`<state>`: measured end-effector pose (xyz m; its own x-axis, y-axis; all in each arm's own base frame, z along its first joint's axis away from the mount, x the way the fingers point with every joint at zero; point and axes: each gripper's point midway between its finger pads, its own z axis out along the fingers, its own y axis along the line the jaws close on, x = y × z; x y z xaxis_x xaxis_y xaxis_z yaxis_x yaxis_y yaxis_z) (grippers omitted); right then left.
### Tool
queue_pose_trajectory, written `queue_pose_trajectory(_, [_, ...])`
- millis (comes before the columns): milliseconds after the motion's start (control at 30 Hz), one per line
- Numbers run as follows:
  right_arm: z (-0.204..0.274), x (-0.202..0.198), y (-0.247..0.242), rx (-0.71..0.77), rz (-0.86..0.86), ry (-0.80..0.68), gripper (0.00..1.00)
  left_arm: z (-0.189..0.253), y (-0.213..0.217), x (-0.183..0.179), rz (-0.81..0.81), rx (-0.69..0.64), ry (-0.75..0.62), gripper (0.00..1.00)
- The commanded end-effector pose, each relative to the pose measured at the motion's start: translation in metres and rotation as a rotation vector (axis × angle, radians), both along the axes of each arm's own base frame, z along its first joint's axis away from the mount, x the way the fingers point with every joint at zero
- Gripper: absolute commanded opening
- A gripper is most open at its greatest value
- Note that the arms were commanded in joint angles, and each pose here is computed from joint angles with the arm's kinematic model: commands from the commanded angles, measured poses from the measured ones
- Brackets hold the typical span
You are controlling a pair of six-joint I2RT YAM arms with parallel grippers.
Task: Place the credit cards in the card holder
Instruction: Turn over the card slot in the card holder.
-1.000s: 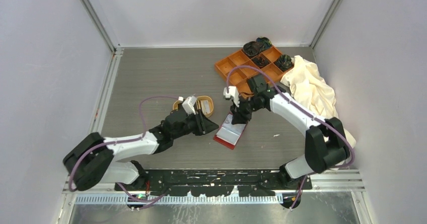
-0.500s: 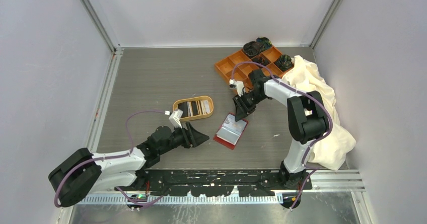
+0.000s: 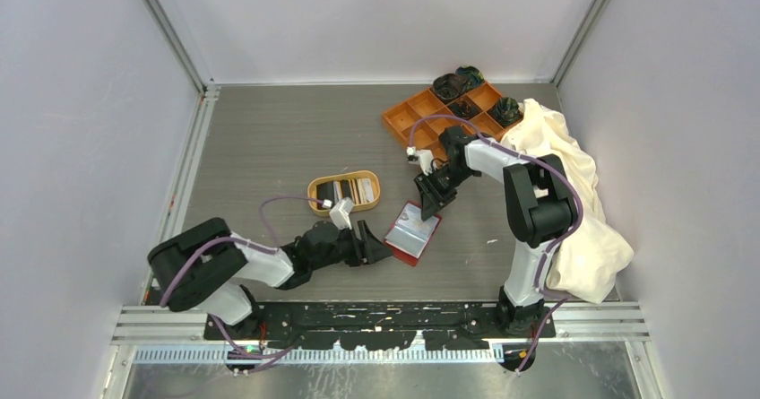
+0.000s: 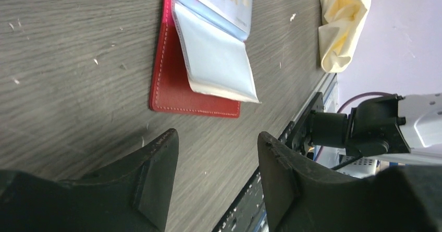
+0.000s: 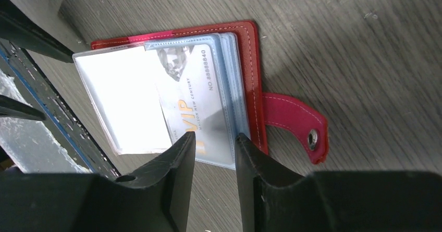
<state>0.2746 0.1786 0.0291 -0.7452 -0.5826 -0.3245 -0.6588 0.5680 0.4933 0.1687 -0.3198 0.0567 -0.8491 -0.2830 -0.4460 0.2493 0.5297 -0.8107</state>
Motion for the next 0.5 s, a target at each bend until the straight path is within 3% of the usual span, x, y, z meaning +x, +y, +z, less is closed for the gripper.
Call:
queue_pose_trajectory(0, [0.008, 0.006, 0.001, -0.005, 0.033, -0.023, 0.40, 0.022, -0.025, 0.016, 0.008, -0.109, -0.038, 0.57])
queue_pose_trajectory(133, [0.015, 0.000, 0.006, 0.033, 0.057, -0.003, 0.38, 0.007, -0.033, 0.021, 0.007, -0.082, -0.006, 0.55])
queue_pose_trajectory(467, [0.033, -0.010, 0.018, 0.126, 0.072, 0.052, 0.34, -0.010, -0.027, 0.035, 0.008, -0.013, 0.028, 0.19])
